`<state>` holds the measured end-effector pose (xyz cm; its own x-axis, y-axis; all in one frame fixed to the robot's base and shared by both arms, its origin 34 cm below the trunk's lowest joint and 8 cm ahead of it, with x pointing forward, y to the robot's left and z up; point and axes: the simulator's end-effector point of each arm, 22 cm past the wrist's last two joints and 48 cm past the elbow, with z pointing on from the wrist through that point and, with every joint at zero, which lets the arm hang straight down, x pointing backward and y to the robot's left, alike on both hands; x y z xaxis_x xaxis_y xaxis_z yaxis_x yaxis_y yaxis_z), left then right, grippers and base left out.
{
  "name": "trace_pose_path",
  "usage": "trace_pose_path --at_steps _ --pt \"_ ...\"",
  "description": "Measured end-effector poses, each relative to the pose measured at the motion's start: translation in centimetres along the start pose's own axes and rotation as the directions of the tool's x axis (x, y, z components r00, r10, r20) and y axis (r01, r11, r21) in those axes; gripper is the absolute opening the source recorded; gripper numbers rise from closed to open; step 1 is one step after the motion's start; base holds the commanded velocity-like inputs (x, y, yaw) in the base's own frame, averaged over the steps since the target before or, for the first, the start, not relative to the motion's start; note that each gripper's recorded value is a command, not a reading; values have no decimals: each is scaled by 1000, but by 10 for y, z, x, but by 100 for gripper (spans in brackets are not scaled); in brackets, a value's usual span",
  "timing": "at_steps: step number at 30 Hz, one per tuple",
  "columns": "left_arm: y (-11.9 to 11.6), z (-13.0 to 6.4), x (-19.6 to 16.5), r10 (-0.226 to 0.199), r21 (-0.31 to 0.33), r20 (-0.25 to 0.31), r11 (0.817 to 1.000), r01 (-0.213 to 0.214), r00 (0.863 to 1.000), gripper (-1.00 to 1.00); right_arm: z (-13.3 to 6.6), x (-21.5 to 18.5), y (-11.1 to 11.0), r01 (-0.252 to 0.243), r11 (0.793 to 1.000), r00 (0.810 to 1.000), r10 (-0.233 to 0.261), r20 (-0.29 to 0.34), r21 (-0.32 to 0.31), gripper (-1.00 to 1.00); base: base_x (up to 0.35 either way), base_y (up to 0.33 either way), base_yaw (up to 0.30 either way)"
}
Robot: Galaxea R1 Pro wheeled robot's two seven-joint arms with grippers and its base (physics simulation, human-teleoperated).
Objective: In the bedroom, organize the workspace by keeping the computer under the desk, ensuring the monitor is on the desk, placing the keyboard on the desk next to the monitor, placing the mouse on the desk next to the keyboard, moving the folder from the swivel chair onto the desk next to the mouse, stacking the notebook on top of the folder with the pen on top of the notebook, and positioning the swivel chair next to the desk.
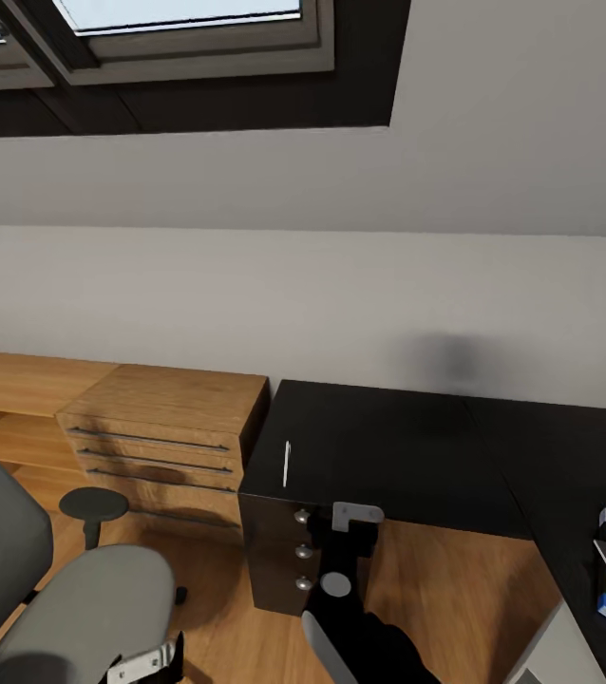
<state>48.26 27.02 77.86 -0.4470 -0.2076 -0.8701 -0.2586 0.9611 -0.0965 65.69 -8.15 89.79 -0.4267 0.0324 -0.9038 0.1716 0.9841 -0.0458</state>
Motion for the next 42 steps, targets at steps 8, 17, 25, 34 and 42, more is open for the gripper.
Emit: trace_pose_path --at_steps 8,17,25,34,42 --pt "-55 -10 -68 26 117 -71 993 -17 997 100 25 -1 -22 28 998 999 -26 36 -59 100 0 0 0" --pt "-57 -12 -71 31 122 -89 992 -20 996 100 46 -6 -52 -16 999 1000 17 19 -51 100 0 0 0" --pt "-51 -10 -53 43 109 -117 994 -30 992 100 47 21 -47 28 996 992 -38 -119 -86 100 124 0 0" --pt "-50 -8 -61 24 106 -65 994 -17 998 100 41 26 -24 53 989 981 -77 -180 -139 100 281 0 0" --pt "-50 -8 -61 23 106 -63 994 -17 998 100 39 23 -18 57 987 982 -82 -168 -149 100 145 0 1"
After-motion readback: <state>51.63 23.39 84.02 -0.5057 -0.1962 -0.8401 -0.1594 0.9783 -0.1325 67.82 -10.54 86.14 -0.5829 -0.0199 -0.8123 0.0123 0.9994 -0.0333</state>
